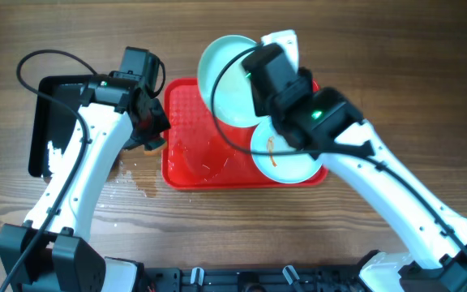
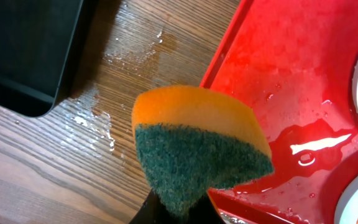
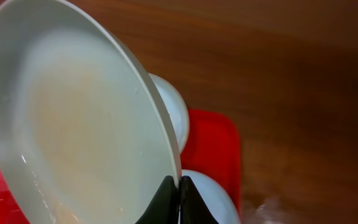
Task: Clean dirty plates on tray and stack at the side
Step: 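Lift the left plate with the right gripper and place it right of tray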
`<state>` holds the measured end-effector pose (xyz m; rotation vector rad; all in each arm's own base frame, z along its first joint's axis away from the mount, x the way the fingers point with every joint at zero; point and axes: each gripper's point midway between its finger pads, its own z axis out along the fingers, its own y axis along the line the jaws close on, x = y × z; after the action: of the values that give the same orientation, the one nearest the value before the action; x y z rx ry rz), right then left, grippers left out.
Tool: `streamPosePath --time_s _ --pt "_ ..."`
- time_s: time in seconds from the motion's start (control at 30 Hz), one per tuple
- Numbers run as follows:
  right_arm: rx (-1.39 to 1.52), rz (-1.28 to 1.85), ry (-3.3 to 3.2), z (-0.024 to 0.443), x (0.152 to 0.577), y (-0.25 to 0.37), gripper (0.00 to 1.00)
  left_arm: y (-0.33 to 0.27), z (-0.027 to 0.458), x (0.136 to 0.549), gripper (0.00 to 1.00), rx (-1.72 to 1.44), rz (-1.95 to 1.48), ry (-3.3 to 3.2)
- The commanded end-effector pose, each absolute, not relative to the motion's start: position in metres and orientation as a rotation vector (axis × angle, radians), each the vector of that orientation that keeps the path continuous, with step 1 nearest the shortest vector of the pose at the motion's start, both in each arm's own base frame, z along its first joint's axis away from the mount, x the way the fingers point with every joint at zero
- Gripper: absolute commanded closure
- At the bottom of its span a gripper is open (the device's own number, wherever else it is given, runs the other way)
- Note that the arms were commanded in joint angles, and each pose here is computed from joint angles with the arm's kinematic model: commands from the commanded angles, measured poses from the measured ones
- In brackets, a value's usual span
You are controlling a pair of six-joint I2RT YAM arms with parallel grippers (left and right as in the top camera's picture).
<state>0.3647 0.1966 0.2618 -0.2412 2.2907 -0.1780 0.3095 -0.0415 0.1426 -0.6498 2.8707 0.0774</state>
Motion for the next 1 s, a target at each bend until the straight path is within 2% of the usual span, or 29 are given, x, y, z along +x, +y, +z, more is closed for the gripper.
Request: streamPosePath --time_s 0.0,0.27,0.47,0.67,0.97 --pt "-0.301 -0.569 2.073 0.296 0.359 0.187 0.96 -0.040 0.148 0.313 0.96 -0.681 0.057 2.848" --pt "-0.407 -0.950 1.820 0.317 0.343 0.212 0.96 -0.040 0.148 0.312 0.96 -0.681 0.057 2.849" --pt "-0.450 -1.031 1.789 0.310 0.343 0.219 0.96 -0.040 0.148 0.312 0.96 -0.681 0.057 2.849" --pt "-0.424 -0.947 1.815 0.304 0.342 0.226 0.96 -0.040 0.146 0.311 0.96 -0.682 0.061 2.854" --pt "-0.308 -0.438 2.183 0.239 0.331 0.245 0.96 -0.040 0.140 0.310 0.96 -0.682 0.060 2.859"
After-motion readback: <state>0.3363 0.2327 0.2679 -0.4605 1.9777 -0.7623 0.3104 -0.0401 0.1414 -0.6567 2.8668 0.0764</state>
